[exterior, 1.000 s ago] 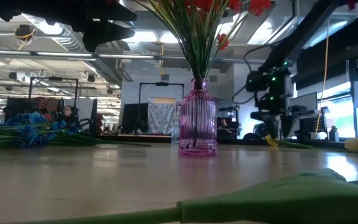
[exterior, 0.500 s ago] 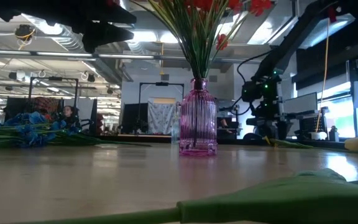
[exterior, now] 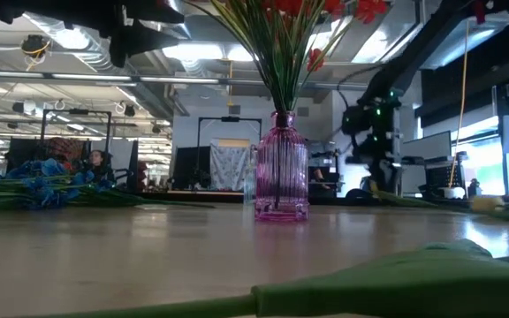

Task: Sort flowers into vase by color
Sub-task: Put the top yellow tulip into the transparent vase

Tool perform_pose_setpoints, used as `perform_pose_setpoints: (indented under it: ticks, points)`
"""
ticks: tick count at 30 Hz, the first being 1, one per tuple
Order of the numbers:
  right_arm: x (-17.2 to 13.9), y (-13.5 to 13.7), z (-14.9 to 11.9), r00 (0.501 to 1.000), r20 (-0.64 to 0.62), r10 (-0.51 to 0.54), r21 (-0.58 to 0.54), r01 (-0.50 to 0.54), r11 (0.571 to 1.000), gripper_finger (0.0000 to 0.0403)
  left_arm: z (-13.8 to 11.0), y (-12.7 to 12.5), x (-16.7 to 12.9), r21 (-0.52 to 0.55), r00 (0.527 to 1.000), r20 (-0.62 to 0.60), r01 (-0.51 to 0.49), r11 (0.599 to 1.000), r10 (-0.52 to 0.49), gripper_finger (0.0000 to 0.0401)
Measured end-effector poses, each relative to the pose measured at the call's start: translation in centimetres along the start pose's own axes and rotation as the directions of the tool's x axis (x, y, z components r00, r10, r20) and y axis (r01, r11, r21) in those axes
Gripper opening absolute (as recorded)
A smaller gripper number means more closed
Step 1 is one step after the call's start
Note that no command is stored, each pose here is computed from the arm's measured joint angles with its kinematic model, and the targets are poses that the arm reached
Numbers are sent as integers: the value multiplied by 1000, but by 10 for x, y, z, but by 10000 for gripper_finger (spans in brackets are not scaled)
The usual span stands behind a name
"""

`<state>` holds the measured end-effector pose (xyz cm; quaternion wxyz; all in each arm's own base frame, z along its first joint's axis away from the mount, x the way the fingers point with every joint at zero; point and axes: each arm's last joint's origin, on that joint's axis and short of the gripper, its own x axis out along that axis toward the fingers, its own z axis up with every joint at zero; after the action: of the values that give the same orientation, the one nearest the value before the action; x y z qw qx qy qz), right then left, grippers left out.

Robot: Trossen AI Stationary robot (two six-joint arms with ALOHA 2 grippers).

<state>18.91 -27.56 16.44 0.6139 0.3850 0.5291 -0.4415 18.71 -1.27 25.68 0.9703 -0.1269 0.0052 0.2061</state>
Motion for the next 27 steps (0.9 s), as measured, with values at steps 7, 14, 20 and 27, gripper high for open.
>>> perform_pose_setpoints:
  ticks: [7, 14, 20, 27]
  points:
    - [-53, 28, -5, 957, 218, 190, -107, -170, 980, 8, 0, 6, 0, -5, 999, -17, -36, 999, 36, 218]
    - [-101, 77, -16, 796, 424, 432, -341, -302, 890, 5, 0, 8, 1, -6, 999, -16, -44, 999, 44, 218]
    - [-134, 130, -25, 503, 539, 676, -568, -376, 732, 7, 0, 8, 1, -4, 999, -19, -46, 999, 46, 218]
    - [-164, 156, -32, 220, 637, 739, -673, -309, 672, 5, -1, 9, 1, 4, 997, -20, -74, 997, 74, 218]
